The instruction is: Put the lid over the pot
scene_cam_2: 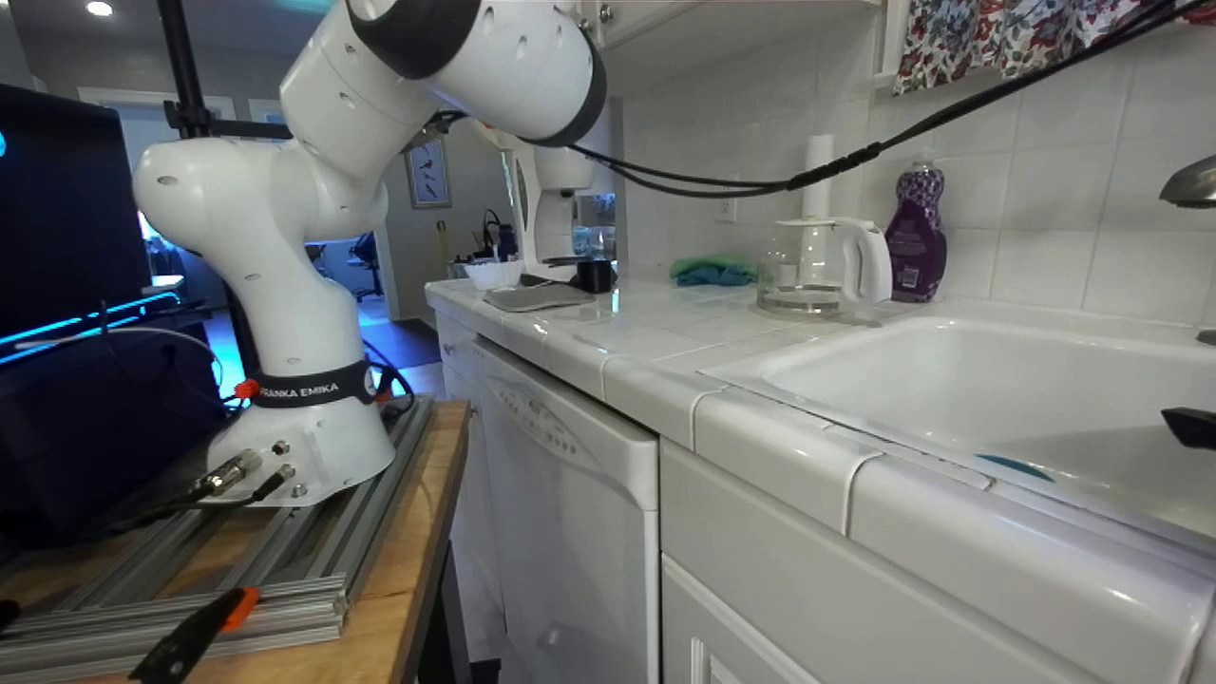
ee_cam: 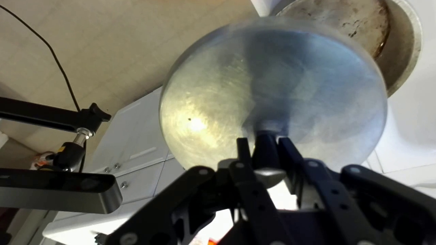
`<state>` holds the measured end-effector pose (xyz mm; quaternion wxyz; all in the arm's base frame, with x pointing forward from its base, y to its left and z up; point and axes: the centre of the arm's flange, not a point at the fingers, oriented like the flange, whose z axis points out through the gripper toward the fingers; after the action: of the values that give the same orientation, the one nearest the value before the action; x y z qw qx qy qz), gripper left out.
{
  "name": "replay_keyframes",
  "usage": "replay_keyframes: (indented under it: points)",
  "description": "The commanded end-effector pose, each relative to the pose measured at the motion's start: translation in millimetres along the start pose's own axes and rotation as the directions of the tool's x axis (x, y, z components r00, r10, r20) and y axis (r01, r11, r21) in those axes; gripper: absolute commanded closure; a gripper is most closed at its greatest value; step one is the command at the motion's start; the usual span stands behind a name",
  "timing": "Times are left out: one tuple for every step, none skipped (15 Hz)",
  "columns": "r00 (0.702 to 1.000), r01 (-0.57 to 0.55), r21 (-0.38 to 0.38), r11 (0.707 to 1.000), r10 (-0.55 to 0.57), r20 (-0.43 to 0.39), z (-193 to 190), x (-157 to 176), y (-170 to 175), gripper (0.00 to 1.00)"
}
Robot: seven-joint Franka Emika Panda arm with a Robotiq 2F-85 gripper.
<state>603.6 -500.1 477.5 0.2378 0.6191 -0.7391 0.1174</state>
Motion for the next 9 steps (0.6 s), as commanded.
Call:
replay_keyframes:
  points:
    - [0.999, -0.028, 0.016, 0.999, 0.028, -0.017, 7, 19, -43, 0.94]
    - [0.999, -0.034, 0.015, 0.999, 0.034, -0.01, 10, 17, -46, 0.94]
    - [0.999, -0.044, 0.018, 0.999, 0.044, 0.002, 12, 14, -50, 0.94]
    - [0.999, -0.048, 0.015, 0.999, 0.048, 0.011, 14, 12, -52, 0.94]
    - [0.998, -0.056, 0.009, 0.998, 0.056, 0.028, 14, 12, -55, 0.94]
    - [0.997, -0.067, 0.006, 0.998, 0.067, 0.041, 15, 13, -58, 0.94]
    - [0.996, -0.078, 0.007, 0.997, 0.078, 0.052, 16, 13, -60, 0.94]
    - [0.992, -0.111, 0.007, 0.994, 0.11, 0.062, 16, 16, -63, 0.94]
    - [0.989, -0.131, 0.009, 0.991, 0.13, 0.07, 16, 18, -64, 0.94]
